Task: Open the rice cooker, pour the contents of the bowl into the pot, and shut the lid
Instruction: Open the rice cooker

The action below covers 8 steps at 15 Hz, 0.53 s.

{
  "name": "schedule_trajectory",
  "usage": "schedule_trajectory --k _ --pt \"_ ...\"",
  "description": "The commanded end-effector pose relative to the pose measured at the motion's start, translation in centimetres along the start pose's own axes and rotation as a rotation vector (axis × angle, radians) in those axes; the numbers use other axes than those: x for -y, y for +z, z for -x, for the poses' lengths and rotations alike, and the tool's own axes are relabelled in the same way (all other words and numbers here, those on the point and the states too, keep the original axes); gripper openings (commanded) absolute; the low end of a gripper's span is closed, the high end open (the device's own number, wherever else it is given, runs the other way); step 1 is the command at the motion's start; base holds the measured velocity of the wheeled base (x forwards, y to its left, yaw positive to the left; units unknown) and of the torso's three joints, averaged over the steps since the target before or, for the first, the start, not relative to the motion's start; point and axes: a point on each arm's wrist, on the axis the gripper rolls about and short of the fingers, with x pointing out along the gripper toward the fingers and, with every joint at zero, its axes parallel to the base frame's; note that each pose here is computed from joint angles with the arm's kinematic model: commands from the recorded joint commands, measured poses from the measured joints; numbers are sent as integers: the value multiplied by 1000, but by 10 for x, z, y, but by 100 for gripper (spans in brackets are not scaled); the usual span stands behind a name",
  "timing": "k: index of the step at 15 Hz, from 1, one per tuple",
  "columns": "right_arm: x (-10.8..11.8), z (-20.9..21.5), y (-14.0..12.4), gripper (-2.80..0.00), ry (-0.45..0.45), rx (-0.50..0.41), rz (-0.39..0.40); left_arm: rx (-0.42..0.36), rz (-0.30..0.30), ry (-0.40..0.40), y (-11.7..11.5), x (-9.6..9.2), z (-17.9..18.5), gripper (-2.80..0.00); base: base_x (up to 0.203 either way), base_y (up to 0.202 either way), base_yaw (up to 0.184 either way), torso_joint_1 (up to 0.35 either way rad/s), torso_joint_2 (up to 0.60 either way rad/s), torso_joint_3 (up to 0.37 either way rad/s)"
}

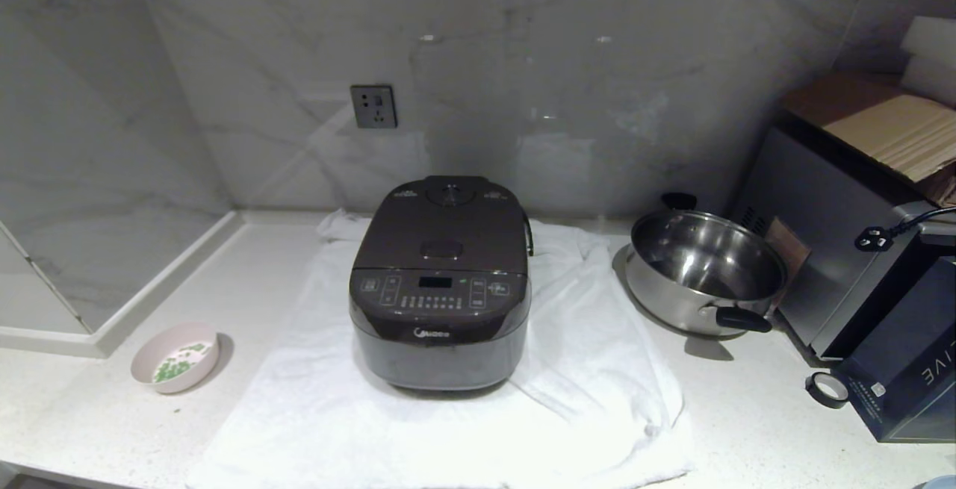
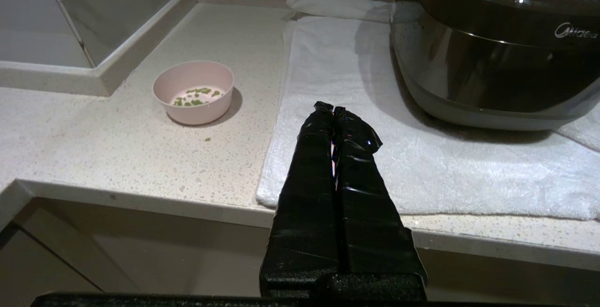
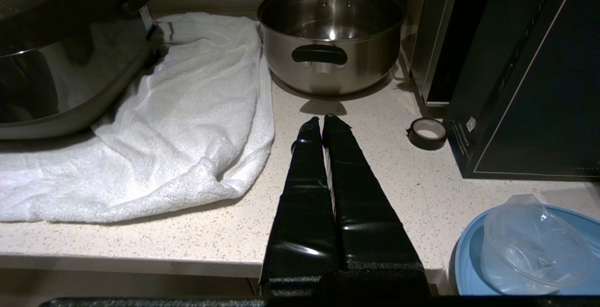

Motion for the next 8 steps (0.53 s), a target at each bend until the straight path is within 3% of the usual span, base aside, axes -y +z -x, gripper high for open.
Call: schedule_trajectory --k 1,8 --pt "0 0 0 -280 0 0 0 2 1 1 0 0 0 -280 0 0 0 0 0 0" --pt "0 0 0 -280 0 0 -2 2 1 1 0 0 0 -280 0 0 0 0 0 0"
